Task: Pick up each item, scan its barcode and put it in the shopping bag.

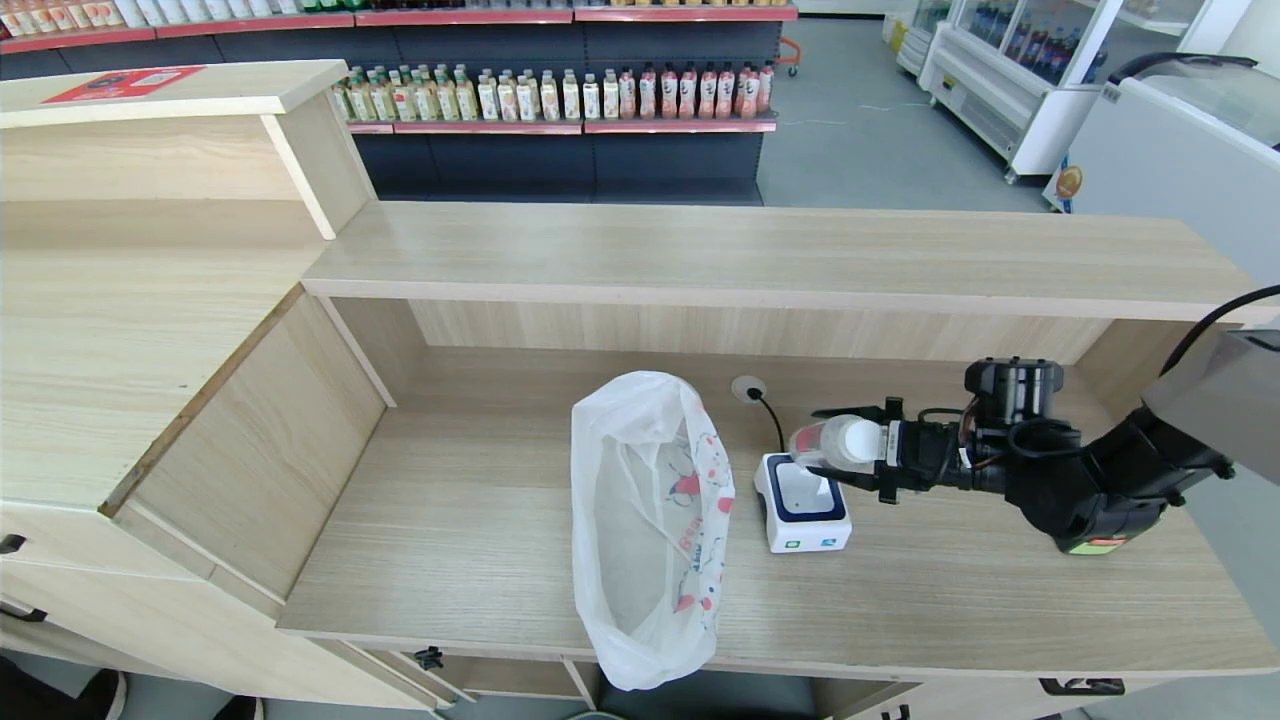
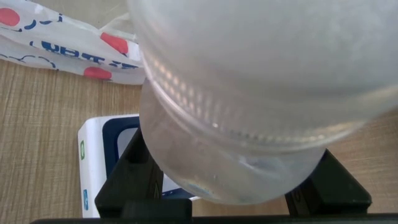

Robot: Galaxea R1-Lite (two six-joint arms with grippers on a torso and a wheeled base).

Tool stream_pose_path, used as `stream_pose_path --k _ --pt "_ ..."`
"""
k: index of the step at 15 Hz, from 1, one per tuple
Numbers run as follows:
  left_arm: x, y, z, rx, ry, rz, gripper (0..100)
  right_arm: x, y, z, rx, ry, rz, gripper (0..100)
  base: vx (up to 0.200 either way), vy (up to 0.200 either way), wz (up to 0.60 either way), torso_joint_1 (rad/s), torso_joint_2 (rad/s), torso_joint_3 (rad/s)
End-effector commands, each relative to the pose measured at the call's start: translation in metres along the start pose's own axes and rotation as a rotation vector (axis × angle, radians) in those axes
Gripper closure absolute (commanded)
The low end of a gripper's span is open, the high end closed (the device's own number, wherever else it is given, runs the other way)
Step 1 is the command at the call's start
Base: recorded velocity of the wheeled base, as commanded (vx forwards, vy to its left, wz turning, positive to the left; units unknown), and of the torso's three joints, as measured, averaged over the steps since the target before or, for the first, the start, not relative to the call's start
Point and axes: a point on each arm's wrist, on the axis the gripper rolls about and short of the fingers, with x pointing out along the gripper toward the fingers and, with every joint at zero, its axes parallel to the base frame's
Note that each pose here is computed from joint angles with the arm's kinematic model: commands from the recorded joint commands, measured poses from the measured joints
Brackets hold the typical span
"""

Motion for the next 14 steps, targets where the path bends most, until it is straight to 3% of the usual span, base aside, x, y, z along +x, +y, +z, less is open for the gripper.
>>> stream_pose_path --k 1,3,6,7,9,10,13,14 --pt "0.000 0.000 0.000 0.000 0.000 0.000 0 -0.001 -0.002 0.001 -0.003 -0.001 -0.003 100 0.000 0.000 0.00 0.000 0.00 0.000" --pt "0.000 0.000 0.000 -0.001 0.000 0.000 0 -0.015 -0.023 0.023 -0.012 -0.014 -0.051 100 0.000 0.000 0.00 0.000 0.00 0.000" --pt "0.000 0.000 0.000 -0.001 0.000 0.002 0 -0.051 -0.068 0.086 0.134 -0.050 -0.176 100 0.000 0.000 0.00 0.000 0.00 0.000" --pt "0.000 0.000 0.000 -0.001 0.000 0.002 0 -0.063 -0.078 0.105 0.226 -0.024 -0.248 100 0.000 0.000 0.00 0.000 0.00 0.000" --pt "0.000 0.000 0.000 -0.003 0.000 0.002 0 -0.082 -0.078 0.129 0.507 0.058 -0.421 100 0.000 0.000 0.00 0.000 0.00 0.000" --pt "0.000 0.000 0.000 -0.003 0.000 0.000 0 -0.091 -0.071 0.139 0.711 0.102 -0.541 100 0.000 0.000 0.00 0.000 0.00 0.000" --pt "0.000 0.000 0.000 -0.003 0.000 0.002 0 -0.099 -0.051 0.145 0.965 0.176 -0.710 100 0.000 0.000 0.00 0.000 0.00 0.000" --pt "0.000 0.000 0.000 -0.004 0.000 0.000 0 -0.103 -0.034 0.143 1.031 0.220 -0.726 100 0.000 0.000 0.00 0.000 0.00 0.000"
